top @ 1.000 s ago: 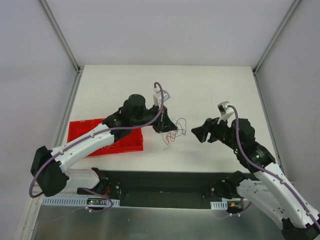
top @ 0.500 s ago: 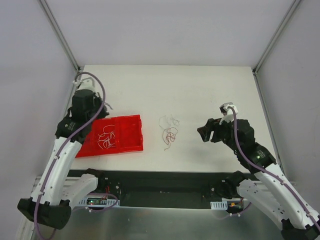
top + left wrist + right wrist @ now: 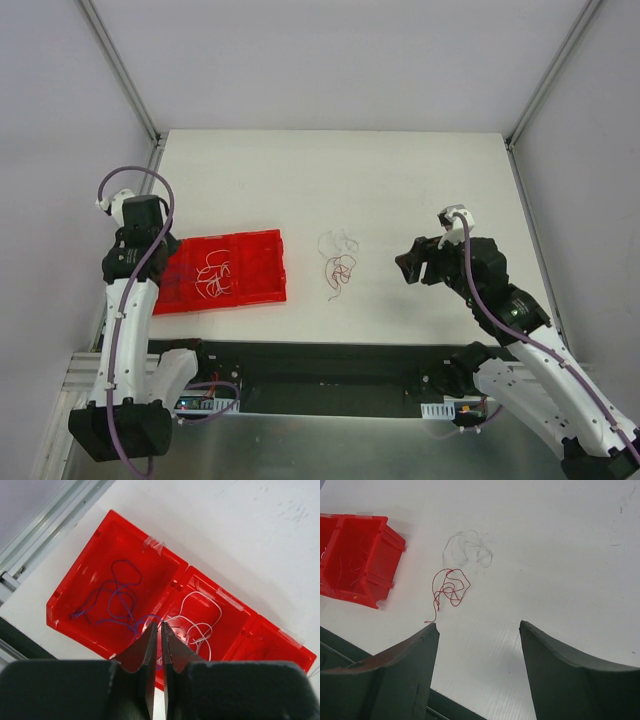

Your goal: Untangle the cables

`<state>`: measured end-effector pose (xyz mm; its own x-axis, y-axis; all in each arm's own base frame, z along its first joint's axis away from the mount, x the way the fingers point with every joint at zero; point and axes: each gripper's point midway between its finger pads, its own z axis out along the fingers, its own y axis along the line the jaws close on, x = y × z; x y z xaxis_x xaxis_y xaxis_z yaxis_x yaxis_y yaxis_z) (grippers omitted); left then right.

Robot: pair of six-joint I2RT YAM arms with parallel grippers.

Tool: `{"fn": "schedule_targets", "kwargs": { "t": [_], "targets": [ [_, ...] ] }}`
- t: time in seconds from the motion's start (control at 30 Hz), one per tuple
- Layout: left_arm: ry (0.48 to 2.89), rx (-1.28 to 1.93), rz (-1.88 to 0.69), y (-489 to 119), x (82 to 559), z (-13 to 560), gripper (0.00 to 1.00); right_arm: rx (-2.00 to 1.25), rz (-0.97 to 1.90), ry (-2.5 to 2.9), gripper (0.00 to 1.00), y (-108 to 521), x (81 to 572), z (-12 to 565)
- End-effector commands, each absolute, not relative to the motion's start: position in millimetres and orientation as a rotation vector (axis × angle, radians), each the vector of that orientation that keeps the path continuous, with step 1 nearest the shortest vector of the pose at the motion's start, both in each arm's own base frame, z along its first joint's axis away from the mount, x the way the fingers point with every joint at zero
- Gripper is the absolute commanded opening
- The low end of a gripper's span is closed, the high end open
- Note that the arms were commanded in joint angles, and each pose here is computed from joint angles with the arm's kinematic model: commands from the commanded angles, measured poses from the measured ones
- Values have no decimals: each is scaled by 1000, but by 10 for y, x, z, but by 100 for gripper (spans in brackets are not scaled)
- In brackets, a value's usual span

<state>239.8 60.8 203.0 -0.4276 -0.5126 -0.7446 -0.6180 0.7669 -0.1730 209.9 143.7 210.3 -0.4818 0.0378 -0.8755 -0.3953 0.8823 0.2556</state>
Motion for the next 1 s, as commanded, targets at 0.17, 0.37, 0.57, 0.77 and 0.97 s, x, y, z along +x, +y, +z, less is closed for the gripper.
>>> {"fn": "schedule_targets", "kwargs": {
  "t": [0.17,0.37,0.57,0.77,0.97],
  "targets": [
    [2018,-1062,204,879,2435,1815,0,-255,524,1989,69,1409,2103,2162],
    [2065,-1035,117,750,2448,1705,27,-252,540,1999,69,1432,2098,2152],
    [2114,-1079,-82,438,2362,1489,99,-264,538,2016,69,1474,2143,2167],
    [2231,-1004,-199,225,2411,1388,99,-302,595,2051,69,1630,2182,2199],
    [2111,-1091,-158,313,2323,1544,99,-308,632,2124,69,1778,2262,2231]
  ]
}}
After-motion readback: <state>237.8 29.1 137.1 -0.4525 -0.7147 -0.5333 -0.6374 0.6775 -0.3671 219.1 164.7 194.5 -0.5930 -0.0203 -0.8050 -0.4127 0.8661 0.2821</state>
